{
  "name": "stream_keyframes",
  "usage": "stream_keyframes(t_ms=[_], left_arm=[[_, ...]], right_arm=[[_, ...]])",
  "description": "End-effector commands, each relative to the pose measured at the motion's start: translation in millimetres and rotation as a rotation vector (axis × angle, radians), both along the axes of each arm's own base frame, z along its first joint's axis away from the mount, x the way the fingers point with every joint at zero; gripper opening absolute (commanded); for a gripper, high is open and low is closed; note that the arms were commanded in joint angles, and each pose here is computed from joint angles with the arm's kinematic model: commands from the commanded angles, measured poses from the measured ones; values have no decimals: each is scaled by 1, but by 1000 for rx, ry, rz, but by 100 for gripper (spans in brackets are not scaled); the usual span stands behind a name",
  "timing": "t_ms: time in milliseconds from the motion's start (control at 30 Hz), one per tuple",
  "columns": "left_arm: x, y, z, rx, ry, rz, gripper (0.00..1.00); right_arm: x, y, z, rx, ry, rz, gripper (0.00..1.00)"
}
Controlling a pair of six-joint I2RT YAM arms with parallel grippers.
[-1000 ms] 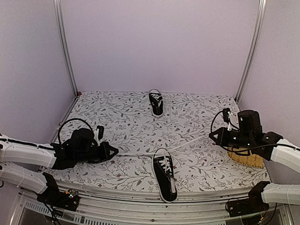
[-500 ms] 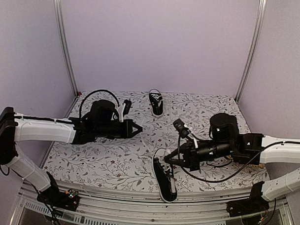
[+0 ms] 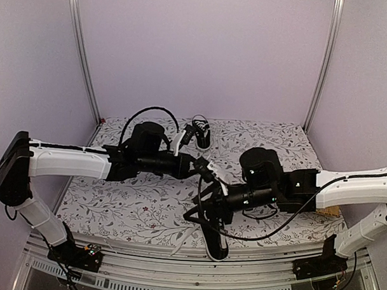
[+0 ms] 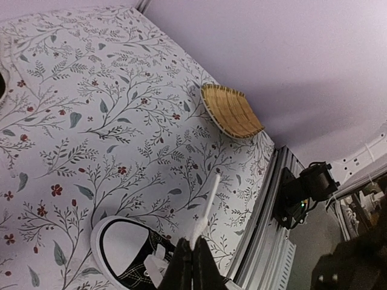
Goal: Tie the shoes
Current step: Place the shoelace at the center of the board, then pass from the left arm to the right
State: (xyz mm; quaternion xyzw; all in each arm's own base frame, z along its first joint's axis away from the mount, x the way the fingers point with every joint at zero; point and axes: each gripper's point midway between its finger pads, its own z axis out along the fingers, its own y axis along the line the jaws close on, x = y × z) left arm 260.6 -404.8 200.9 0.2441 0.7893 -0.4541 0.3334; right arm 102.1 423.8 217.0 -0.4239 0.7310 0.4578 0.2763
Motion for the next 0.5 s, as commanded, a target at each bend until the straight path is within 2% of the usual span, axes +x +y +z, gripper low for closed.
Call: stream_keyframes(t_ms=[0,200,367,467], left_arm=[[-19,-16,16,-46,-73,-91,0],[-30,-20,35,-106,-111,-118,0],[-35,-22,39,-96,-113,-132,0],[-36,-18,41,-100,-120,-115,0]], right_arm=[[62,-46,8,20,33,-223,78],[101,-82,6,103,55,-296,77],[101,-71,21,164,-10,-206,75],[106,-63,11,158,-18,-176,75]])
